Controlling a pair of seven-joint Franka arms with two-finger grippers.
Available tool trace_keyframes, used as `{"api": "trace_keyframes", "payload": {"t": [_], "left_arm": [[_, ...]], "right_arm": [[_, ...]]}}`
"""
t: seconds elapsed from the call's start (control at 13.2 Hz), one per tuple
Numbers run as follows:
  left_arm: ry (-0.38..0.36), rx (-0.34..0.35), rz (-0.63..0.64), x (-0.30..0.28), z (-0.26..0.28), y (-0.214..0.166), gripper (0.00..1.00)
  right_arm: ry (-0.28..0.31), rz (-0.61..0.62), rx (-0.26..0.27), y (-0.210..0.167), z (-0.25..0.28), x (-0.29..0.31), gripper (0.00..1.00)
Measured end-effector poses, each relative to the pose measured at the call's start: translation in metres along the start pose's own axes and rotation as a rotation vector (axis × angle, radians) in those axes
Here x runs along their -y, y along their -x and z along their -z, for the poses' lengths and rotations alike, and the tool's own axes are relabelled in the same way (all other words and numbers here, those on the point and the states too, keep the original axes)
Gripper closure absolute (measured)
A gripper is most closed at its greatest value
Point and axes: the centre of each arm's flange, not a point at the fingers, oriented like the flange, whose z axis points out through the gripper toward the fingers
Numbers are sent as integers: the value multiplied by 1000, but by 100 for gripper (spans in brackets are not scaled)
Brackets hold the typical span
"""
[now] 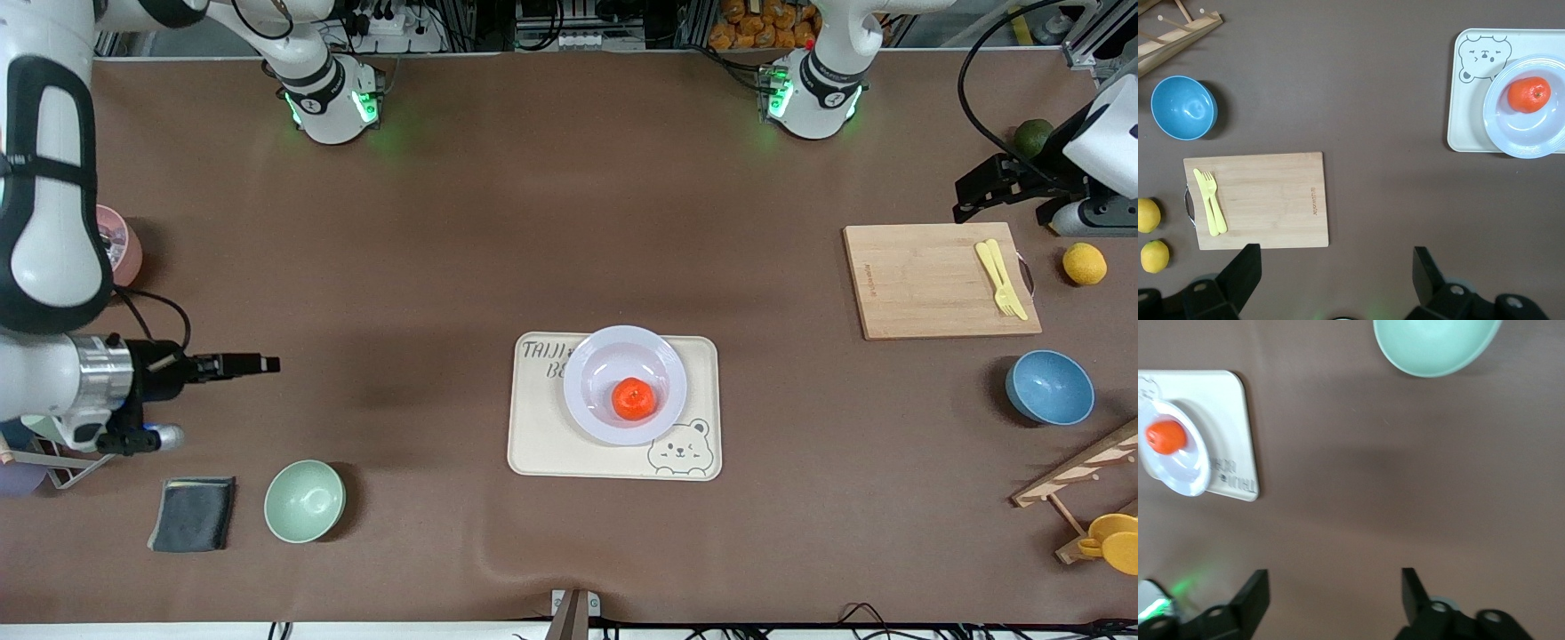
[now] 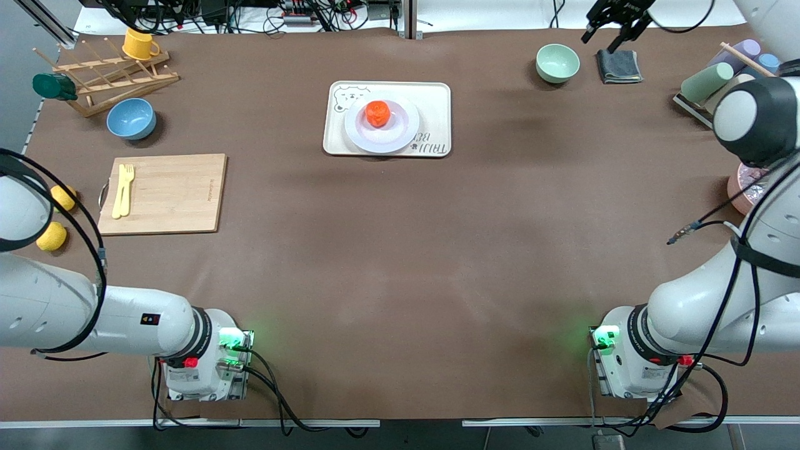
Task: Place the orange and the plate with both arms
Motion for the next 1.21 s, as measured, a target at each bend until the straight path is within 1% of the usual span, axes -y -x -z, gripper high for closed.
{"api": "trace_keyframes", "payload": {"t": [0.15, 0.23, 0.38, 0.45, 0.6, 0.83, 0.98, 1.21], "left_arm": [[0, 0, 0, 0, 0, 0, 0], [0, 0, 0, 0, 0, 0, 0], [0, 0, 1, 0, -1, 0, 0], [0, 0, 1, 0, -1, 0, 0], [0, 0, 1, 1, -1, 0, 0], [0, 0, 1, 1, -1, 0, 0], [0, 0, 1, 1, -1, 0, 0], [0, 0, 1, 1, -1, 0, 0]], "right_arm": [[104, 1, 0, 27, 16, 4, 0], [148, -1, 1, 40, 22, 4, 0], [207, -4, -14, 62, 34, 4, 0], [225, -4, -33, 73, 41, 6, 0], [260, -1, -90, 97, 56, 11, 0], [293, 3, -203, 133, 74, 17, 0], [303, 6, -234, 151, 83, 21, 0], [320, -7, -245, 161, 88, 25, 0]]}}
